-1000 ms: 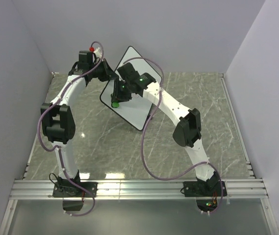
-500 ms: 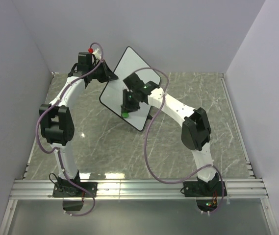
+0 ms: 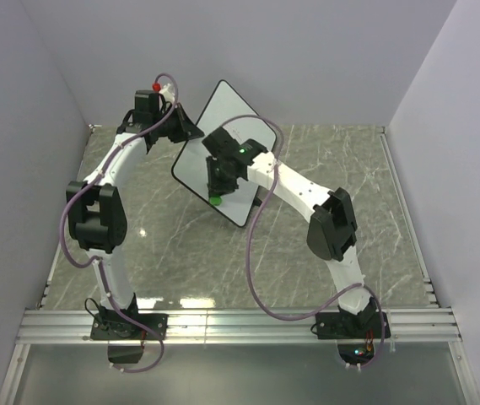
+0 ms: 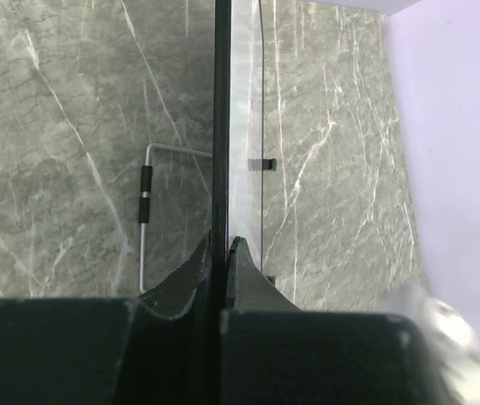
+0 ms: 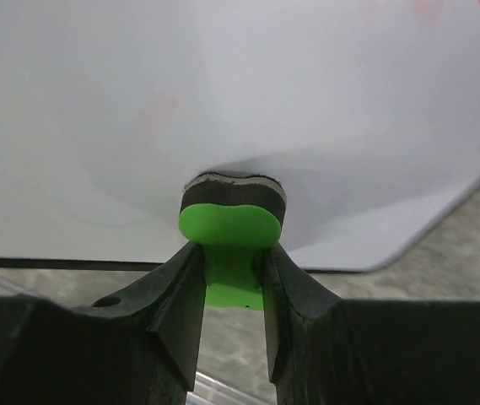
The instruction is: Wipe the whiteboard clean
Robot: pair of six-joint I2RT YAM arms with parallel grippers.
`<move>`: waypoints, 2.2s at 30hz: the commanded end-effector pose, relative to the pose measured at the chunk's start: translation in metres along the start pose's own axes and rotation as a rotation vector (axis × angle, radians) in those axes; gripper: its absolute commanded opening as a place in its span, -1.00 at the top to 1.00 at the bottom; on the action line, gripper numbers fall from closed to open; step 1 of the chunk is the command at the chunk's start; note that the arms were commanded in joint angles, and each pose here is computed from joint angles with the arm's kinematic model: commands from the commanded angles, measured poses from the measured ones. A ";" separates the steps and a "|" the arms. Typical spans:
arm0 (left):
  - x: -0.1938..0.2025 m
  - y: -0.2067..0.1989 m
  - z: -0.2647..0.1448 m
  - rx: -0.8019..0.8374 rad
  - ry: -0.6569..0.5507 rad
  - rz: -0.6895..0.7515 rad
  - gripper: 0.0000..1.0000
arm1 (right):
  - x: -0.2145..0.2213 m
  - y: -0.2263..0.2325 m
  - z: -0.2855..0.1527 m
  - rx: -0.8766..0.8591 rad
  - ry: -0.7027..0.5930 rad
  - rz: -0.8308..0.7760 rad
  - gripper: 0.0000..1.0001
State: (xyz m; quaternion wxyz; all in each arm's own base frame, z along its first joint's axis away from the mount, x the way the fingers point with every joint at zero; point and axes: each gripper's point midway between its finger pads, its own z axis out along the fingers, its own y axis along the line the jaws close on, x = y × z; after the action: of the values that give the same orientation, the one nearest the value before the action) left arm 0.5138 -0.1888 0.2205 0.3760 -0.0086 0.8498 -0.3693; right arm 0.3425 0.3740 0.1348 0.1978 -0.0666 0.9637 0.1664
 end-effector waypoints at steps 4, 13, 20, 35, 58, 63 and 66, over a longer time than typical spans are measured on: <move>0.078 0.002 0.007 -0.073 0.200 0.014 0.99 | -0.073 0.082 -0.025 -0.227 -0.249 -0.012 1.00; 0.071 -0.005 -0.003 -0.074 0.182 0.040 0.99 | -0.066 0.017 0.028 -0.064 -0.137 0.120 1.00; 0.068 -0.010 -0.006 -0.063 0.175 0.045 0.99 | -0.034 -0.078 0.061 0.240 -0.021 0.159 1.00; 0.077 -0.009 -0.001 -0.041 0.203 0.027 0.99 | -0.102 0.015 0.005 -0.156 -0.197 0.143 1.00; 0.089 -0.037 -0.010 0.029 0.226 0.062 0.99 | -0.101 -0.015 0.033 -0.162 -0.148 0.233 1.00; 0.090 -0.039 -0.009 0.031 0.230 0.074 0.99 | -0.067 -0.067 0.063 -0.023 -0.051 0.236 1.00; 0.089 -0.039 -0.008 0.029 0.232 0.076 0.99 | -0.053 -0.081 0.072 0.015 -0.014 0.235 1.00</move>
State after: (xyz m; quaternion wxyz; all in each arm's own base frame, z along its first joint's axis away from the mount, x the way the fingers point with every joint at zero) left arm 0.4901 -0.1886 0.2254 0.3815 -0.0037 0.8529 -0.3565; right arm 0.4621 0.3304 0.1345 0.2418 0.0725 0.9370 0.2416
